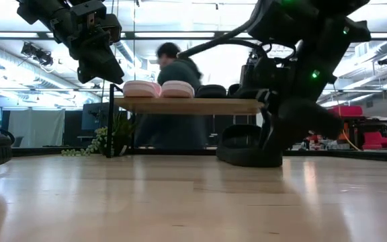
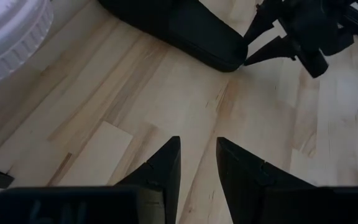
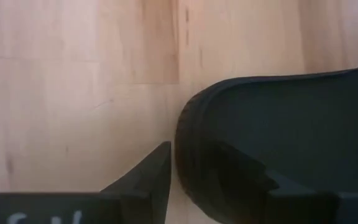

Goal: Pick and place slides into the shelf
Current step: Put the middle right black slide under the shelf

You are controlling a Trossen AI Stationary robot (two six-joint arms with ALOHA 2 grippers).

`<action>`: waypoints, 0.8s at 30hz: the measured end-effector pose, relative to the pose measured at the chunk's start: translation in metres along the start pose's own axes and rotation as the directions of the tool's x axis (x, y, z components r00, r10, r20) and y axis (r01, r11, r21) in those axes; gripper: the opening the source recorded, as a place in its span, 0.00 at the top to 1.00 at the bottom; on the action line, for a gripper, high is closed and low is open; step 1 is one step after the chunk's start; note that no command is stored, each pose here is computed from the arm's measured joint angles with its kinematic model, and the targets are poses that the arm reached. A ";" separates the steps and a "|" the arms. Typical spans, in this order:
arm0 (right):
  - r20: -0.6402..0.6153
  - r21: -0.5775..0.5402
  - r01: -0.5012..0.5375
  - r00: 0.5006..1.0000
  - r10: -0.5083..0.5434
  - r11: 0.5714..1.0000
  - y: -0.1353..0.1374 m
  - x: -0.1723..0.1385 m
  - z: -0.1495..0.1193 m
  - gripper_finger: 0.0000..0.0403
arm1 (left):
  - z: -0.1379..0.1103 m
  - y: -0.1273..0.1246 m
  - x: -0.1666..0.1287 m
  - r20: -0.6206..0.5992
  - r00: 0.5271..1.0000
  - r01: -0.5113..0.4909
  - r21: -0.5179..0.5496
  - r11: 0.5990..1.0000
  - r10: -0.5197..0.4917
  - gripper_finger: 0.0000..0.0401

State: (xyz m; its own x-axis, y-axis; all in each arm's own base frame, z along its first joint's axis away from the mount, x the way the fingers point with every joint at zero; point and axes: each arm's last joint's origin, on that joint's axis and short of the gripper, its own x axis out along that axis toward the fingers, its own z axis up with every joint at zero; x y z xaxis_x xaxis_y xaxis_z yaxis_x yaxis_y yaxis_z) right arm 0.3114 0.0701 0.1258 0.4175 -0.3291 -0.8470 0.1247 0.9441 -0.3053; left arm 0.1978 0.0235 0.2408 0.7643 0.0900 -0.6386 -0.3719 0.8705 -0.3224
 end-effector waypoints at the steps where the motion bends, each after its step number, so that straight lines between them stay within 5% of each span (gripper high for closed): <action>1: 0.001 -0.004 0.026 1.000 -0.026 1.000 0.000 0.002 -0.001 0.67 | 0.000 0.000 0.000 0.000 1.000 0.000 0.000 1.000 0.000 0.73; 7: 0.019 0.003 0.074 0.997 -0.074 0.997 -0.002 0.002 0.001 0.73 | 0.000 0.000 0.000 0.000 1.000 0.000 0.000 1.000 0.000 0.73; 13: 0.029 -0.017 0.100 0.995 -0.100 0.995 -0.003 0.000 0.001 0.95 | 0.000 0.000 0.000 0.001 1.000 0.000 0.008 1.000 0.000 0.73; 24: 0.037 -0.074 0.180 0.983 -0.177 0.981 -0.027 -0.003 0.007 0.96 | 0.000 0.000 0.000 0.001 1.000 0.000 0.008 1.000 0.000 0.73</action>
State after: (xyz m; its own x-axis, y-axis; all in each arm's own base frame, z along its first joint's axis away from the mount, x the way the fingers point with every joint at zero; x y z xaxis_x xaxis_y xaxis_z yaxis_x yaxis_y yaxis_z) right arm 0.3128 0.0459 0.1396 0.4220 -0.4902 -0.7627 0.1310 0.8654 -0.4837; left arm 0.1979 0.0236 0.2408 0.7645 0.0907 -0.6382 -0.3679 0.8743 -0.3165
